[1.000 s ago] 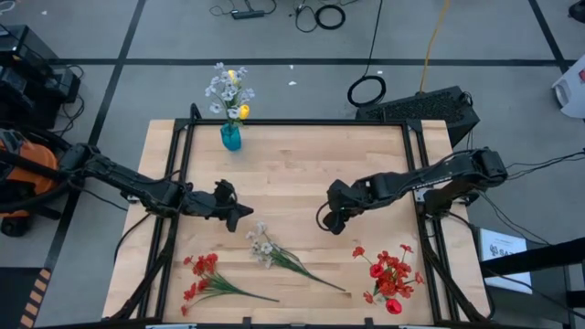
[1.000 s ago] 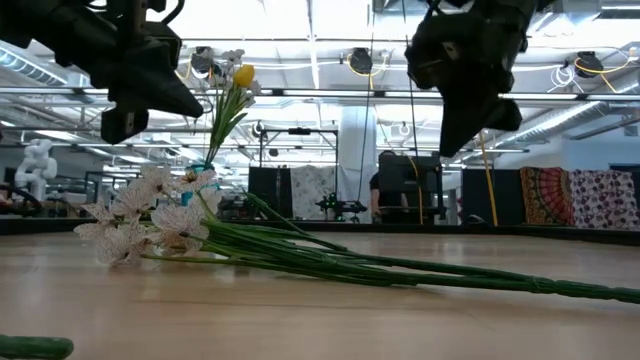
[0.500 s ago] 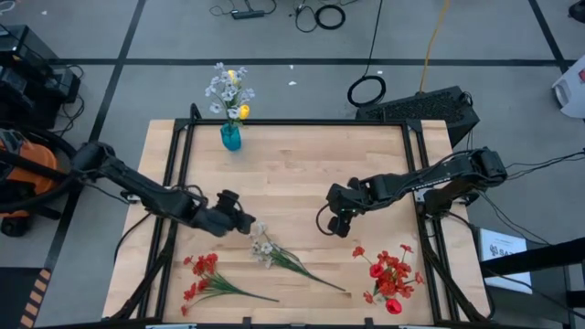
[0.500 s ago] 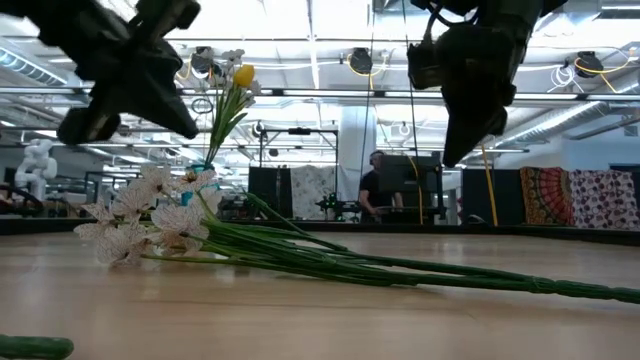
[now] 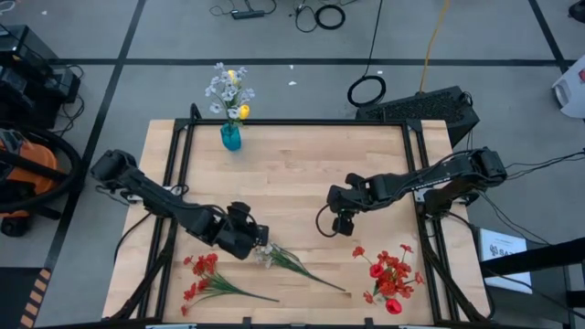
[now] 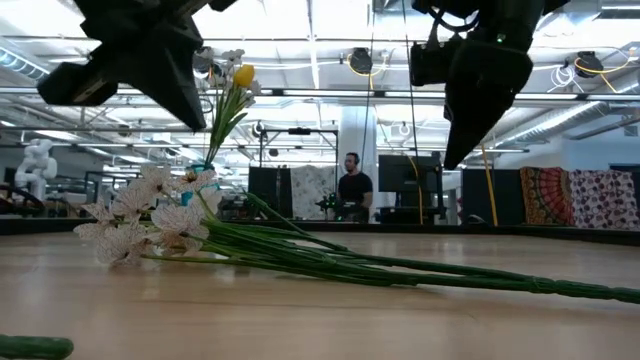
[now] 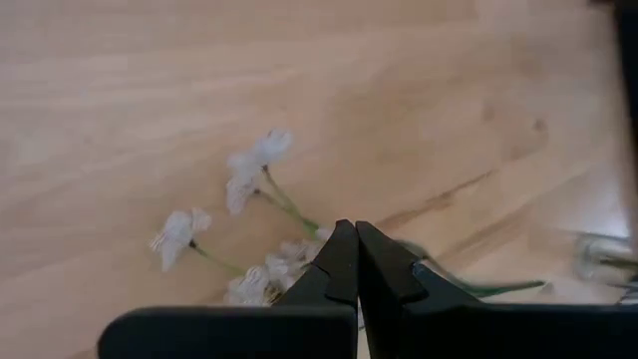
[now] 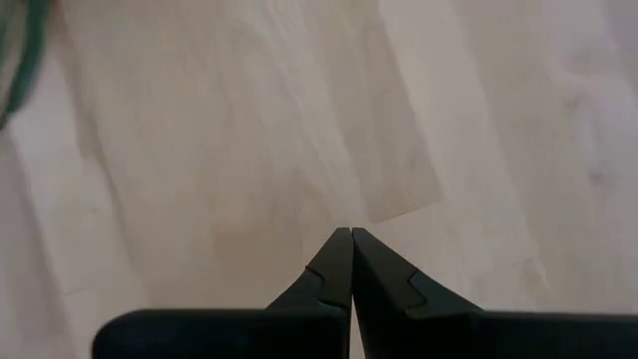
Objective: Sort flowers into vase by color
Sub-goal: Put the white flowers into the blue vase
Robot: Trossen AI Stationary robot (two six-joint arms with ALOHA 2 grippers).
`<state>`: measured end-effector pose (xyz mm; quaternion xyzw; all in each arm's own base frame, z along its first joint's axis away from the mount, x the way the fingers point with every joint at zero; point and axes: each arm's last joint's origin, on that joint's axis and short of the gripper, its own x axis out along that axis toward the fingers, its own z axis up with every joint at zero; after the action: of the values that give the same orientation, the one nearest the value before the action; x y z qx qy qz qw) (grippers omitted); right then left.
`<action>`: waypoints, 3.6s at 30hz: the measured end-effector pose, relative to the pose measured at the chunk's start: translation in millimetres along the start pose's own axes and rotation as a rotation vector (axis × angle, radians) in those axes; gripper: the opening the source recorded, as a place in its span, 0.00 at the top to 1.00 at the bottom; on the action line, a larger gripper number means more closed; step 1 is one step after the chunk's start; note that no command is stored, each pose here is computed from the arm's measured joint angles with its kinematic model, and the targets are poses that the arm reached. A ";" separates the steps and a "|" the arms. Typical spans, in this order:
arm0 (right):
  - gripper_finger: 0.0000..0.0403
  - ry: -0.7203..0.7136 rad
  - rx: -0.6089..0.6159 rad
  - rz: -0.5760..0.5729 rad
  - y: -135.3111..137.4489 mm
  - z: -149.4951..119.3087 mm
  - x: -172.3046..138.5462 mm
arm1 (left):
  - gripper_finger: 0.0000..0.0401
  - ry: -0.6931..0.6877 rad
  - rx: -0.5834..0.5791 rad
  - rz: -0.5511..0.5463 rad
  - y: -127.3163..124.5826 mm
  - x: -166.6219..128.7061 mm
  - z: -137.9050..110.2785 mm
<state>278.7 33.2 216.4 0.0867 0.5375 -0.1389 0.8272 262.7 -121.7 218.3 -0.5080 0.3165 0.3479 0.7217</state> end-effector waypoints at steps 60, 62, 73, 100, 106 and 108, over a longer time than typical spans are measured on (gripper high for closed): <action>1.00 0.045 -0.053 0.164 -50.1 -44.9 -15.5 | 0.99 0.320 -0.249 0.388 -27.1 93.0 -51.3; 1.00 0.035 -0.040 0.167 -49.8 -43.9 -15.6 | 1.00 0.267 -0.245 0.454 -21.6 90.5 -41.5; 1.00 -0.021 -0.011 0.184 -47.8 -38.3 -15.7 | 1.00 -0.230 -0.209 0.319 -24.2 89.1 -5.0; 1.00 -0.021 -0.076 0.206 -47.2 -38.5 -15.8 | 0.69 0.108 -0.171 0.350 -29.5 91.8 -14.1; 1.00 -0.021 -0.083 0.208 -47.1 -38.6 -15.8 | 0.68 0.181 -0.164 0.257 -38.8 91.0 -24.0; 1.00 -0.021 -0.083 0.208 -47.1 -38.6 -15.8 | 0.68 0.191 -0.160 0.239 -43.3 88.2 -26.7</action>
<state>224.0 2.1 215.4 0.1061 0.5222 -0.0307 0.8456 344.9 -141.8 161.5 -0.5533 0.4129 0.4054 0.5992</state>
